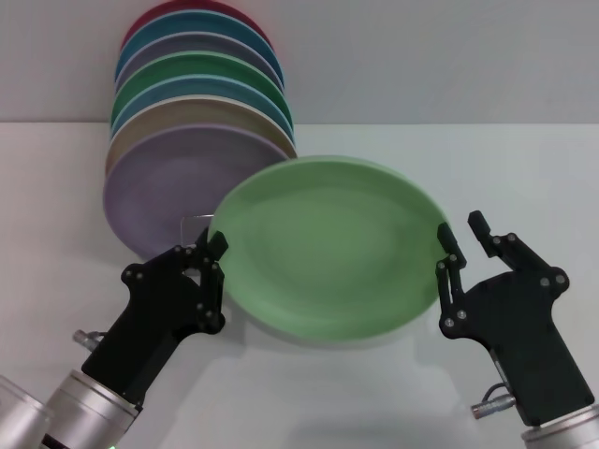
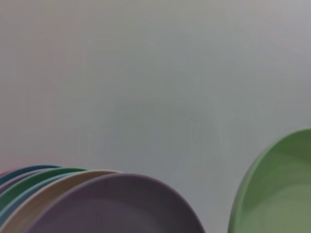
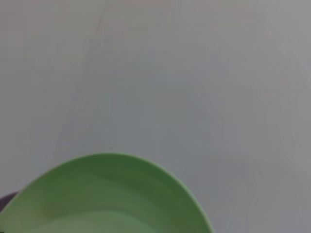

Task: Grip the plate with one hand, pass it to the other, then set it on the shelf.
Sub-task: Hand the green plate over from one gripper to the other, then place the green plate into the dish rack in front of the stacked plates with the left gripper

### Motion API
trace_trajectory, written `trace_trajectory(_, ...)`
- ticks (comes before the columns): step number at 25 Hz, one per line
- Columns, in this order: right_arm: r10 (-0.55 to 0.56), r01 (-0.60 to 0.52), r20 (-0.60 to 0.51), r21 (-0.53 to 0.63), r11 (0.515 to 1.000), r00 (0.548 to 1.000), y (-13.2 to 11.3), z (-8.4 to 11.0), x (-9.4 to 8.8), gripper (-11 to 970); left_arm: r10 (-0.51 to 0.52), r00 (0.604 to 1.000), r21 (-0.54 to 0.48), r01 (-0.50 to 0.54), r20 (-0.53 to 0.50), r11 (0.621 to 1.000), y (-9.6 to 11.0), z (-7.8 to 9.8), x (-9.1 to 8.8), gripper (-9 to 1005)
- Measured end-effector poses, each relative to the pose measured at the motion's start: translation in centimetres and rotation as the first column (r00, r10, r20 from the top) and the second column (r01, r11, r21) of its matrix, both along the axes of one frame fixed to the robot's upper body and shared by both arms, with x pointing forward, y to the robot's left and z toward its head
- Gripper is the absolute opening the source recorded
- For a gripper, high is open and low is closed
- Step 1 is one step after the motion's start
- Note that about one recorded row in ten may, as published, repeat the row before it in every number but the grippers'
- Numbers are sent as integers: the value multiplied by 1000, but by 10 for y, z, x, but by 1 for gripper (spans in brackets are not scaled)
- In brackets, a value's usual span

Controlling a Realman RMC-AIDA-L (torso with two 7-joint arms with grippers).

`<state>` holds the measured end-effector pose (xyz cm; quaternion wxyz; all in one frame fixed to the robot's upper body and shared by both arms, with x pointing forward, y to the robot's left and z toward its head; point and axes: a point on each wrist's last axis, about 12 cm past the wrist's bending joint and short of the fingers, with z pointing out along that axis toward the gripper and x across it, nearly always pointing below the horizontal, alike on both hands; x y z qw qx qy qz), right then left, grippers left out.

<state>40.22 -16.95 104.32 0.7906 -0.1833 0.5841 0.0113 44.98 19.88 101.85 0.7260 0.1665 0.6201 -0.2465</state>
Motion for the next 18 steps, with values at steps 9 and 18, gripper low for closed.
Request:
trace_trajectory(9,-30,27,69,44,999,997,-5,7,-13,227,80,996,-11,-79,43,997,10,5,1,34)
trace_trajectory(18,2,-2,9,35,999,1000,-2,-1,-13,225,227,951,-81,-214,210,973,39,24,0,35)
